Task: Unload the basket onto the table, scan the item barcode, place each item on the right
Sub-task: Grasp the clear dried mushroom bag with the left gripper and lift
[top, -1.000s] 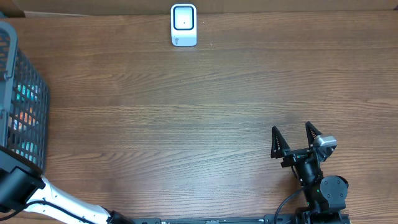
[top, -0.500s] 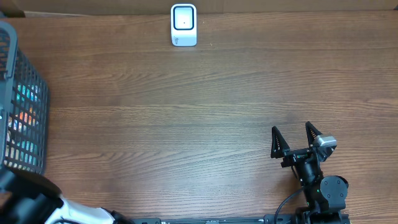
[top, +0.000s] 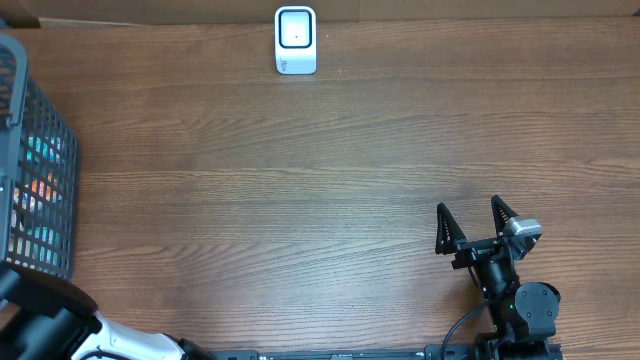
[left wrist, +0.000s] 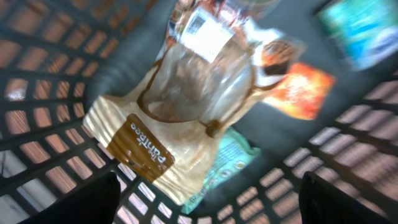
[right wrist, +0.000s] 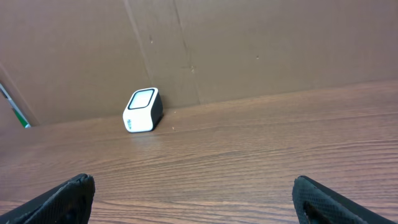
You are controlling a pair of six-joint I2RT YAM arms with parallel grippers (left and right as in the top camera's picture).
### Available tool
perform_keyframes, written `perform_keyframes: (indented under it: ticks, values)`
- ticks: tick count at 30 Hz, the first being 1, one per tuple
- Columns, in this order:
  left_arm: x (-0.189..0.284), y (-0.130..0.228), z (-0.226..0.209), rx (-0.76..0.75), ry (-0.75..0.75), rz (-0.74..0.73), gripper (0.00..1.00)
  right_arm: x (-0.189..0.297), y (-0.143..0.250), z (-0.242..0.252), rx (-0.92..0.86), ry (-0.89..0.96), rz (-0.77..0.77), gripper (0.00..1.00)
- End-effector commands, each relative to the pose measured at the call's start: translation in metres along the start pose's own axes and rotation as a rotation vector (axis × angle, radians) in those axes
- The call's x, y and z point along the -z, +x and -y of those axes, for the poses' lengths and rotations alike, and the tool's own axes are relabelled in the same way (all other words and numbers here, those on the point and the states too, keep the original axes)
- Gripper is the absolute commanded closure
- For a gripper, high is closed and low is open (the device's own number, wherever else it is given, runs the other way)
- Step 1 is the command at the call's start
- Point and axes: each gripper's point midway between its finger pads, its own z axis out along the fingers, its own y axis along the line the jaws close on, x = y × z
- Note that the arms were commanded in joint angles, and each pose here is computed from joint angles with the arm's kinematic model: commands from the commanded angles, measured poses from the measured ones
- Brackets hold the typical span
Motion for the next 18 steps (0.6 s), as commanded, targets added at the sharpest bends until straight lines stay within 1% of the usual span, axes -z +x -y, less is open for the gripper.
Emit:
perform_keyframes:
  ticks: [1, 9, 18]
  values:
    - [-0.034, 0.012, -0.016, -0.015, -0.074, -0.071, 0.19, 0.0, 0.003, 0.001, 0.001, 0.004, 0.001, 0.0]
    - [-0.088, 0.021, -0.021, -0.003, -0.079, -0.135, 0.2, 0.0, 0.003, 0.001, 0.001, 0.004, 0.001, 0.0]
    - [-0.137, 0.034, -0.021, -0.038, -0.098, -0.227, 0.21, 0.0, 0.003, 0.001, 0.001, 0.004, 0.001, 0.0]
